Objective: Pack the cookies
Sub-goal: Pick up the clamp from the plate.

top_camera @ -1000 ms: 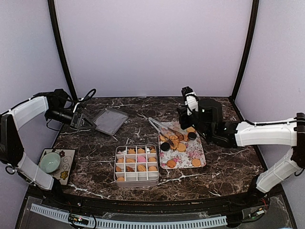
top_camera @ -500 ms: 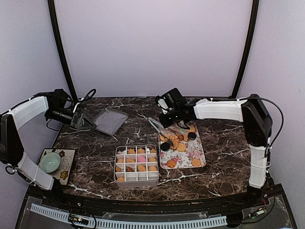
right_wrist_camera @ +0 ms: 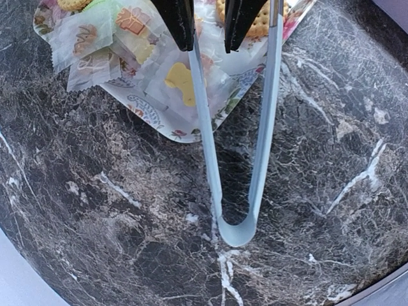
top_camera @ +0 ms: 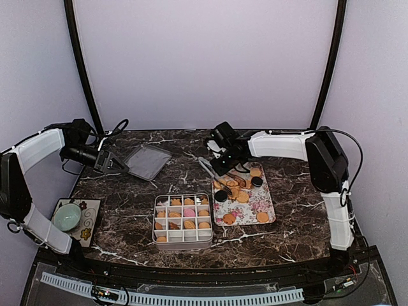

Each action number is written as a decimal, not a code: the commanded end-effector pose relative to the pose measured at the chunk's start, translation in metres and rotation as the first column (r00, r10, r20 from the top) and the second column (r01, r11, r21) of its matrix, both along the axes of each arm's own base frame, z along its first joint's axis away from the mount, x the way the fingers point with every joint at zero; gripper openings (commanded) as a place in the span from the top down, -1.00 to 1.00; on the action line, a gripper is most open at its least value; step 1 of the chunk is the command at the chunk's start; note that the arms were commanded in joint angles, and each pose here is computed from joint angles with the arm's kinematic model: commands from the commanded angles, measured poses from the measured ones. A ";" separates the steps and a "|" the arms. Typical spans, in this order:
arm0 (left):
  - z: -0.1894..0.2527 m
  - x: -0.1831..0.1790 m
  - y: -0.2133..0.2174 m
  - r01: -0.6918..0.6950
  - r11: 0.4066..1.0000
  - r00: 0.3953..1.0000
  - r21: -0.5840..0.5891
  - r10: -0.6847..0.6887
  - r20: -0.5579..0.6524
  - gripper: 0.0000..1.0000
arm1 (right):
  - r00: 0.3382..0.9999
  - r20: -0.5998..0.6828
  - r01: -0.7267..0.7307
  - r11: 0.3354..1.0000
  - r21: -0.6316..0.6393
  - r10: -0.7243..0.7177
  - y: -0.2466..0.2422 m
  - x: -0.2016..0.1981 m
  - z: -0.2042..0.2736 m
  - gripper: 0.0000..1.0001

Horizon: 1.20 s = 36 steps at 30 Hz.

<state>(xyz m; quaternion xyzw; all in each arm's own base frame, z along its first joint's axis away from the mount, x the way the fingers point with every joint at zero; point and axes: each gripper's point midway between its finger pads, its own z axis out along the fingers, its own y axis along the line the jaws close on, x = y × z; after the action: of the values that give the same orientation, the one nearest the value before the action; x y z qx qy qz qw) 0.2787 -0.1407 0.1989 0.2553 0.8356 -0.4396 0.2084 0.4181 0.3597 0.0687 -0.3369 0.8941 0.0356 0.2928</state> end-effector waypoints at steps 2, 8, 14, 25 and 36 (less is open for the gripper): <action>0.009 -0.004 0.002 -0.009 1.000 0.999 0.006 0.009 0.038 -0.55 | 1.000 -0.019 0.001 1.000 -0.031 -0.002 -0.007 0.008 -0.010 0.68; 0.010 -0.005 0.002 -0.007 1.000 0.999 0.006 0.006 0.043 -0.55 | 0.999 -0.045 -0.023 0.999 -0.024 0.022 -0.003 0.006 -0.014 0.83; 0.012 -0.007 0.002 -0.003 1.000 0.999 0.005 0.003 0.052 -0.55 | 0.996 -0.076 -0.050 0.999 -0.013 0.049 -0.001 -0.001 -0.012 0.64; 0.015 -0.008 0.001 -0.004 1.000 0.998 0.000 0.004 0.056 -0.54 | 0.998 -0.056 -0.044 0.992 -0.115 0.037 -0.013 0.007 -0.023 0.65; 0.019 -0.010 0.001 0.000 1.000 0.998 -0.004 0.000 0.068 -0.55 | 0.998 0.058 -0.021 0.998 -0.055 0.024 -0.009 0.019 0.025 1.00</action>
<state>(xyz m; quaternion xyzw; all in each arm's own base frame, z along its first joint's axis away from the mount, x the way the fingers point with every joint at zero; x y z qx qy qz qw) 0.2756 -0.1396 0.2071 0.2623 0.8350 -0.4295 0.2227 0.4229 0.3440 0.0480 -0.3738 0.8927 -0.0069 0.2514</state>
